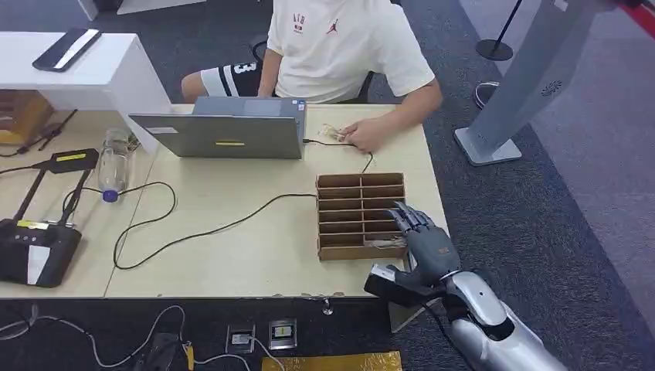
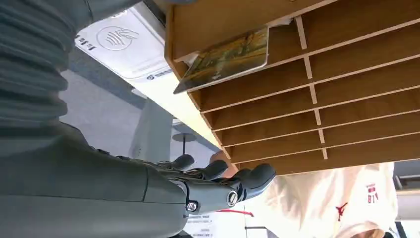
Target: Pass the card to the sensor for recognition and then transmit it.
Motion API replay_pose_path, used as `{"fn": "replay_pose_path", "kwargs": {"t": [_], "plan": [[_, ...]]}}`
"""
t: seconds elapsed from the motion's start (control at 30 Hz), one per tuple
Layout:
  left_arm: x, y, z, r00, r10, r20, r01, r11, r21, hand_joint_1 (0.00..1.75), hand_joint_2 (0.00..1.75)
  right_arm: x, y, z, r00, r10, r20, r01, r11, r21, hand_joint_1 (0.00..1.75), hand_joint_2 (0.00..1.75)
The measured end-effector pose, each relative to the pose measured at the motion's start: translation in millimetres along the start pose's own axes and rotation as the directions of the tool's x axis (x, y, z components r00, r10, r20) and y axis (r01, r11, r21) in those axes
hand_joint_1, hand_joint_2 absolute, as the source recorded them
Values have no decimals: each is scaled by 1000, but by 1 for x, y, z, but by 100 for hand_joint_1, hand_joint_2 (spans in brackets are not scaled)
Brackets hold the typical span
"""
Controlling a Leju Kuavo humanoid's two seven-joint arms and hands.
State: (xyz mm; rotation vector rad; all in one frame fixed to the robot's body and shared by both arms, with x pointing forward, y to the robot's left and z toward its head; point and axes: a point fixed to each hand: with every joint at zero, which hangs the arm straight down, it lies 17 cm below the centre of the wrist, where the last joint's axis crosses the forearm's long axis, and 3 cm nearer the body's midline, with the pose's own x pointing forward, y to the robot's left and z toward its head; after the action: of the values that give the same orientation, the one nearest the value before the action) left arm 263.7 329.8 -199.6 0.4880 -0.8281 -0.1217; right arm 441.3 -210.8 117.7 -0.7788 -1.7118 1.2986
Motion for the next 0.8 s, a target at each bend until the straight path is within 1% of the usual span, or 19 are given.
{"fn": "replay_pose_path", "kwargs": {"t": [0.57, 0.6, 0.63, 0.73, 0.8], "plan": [[0, 0, 0, 1000, -2, 0, 2, 1000, -1, 0, 0, -11, 14, 2, 1000, -3, -31, 3, 1000, 29, 0, 175], [0, 0, 0, 1000, -1, -1, 1, 1000, -1, 0, 0, -12, 15, 2, 999, 2, -41, -1, 1000, 30, 21, 175], [0, 0, 0, 1000, 0, -2, 0, 1000, -1, 0, 0, -13, 16, 3, 999, 5, -47, -3, 1000, 31, 175, 175], [-1, 0, 0, 1000, 1, -3, -1, 1000, -1, 0, 0, -11, 19, 3, 998, -1, -55, 3, 999, 39, 175, 175], [-1, 0, 0, 1000, 1, -4, -1, 1000, 0, 0, 0, -10, 21, 3, 998, -26, -53, 29, 998, 49, 175, 175]]}}
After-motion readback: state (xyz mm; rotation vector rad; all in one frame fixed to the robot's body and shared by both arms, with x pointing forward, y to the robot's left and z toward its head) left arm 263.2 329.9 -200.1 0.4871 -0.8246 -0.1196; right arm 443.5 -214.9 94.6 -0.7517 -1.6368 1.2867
